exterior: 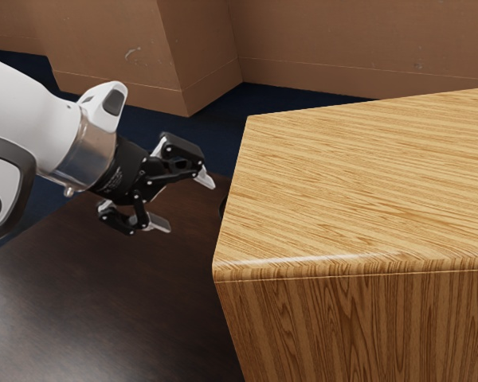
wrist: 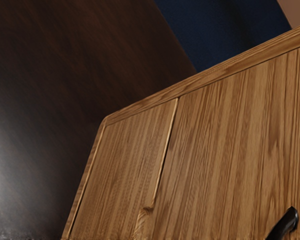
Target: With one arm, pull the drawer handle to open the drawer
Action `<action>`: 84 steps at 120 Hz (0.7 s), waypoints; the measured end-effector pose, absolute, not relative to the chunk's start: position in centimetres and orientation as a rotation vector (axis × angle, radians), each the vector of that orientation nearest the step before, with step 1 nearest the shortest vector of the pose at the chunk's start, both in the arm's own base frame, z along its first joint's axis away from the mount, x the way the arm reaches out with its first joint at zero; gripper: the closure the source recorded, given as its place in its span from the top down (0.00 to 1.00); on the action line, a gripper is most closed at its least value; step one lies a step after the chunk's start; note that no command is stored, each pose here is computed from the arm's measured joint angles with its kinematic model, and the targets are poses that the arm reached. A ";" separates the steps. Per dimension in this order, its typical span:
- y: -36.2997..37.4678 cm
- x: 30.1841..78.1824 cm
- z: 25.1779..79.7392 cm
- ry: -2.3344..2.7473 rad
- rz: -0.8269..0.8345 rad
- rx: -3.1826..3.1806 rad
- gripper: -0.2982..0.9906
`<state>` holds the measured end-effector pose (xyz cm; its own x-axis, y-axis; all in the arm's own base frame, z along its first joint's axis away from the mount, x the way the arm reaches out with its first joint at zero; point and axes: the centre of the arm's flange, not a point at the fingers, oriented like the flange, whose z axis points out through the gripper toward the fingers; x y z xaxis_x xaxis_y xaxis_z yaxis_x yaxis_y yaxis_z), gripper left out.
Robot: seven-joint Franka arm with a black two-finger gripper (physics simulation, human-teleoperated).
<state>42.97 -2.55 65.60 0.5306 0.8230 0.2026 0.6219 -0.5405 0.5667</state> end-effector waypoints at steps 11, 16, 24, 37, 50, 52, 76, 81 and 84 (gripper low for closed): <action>-2.8 43.1 65.3 1.173 0.616 2.346 0.77; -3.0 43.2 65.1 1.166 0.604 2.348 0.77; -3.2 43.4 64.8 1.164 0.592 2.352 0.77; -3.4 43.5 64.3 1.166 0.580 2.358 0.77; -3.7 43.5 64.2 1.159 0.574 2.362 0.77; -3.7 43.5 64.2 1.159 0.573 2.363 0.77; -3.8 43.5 64.1 1.157 0.570 2.364 0.77; -3.8 43.5 64.1 1.157 0.569 2.364 0.77; -3.8 43.5 64.0 1.157 0.568 2.365 0.77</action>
<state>43.46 -3.85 64.02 0.5643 0.8087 0.1659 0.6259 -0.5501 0.5529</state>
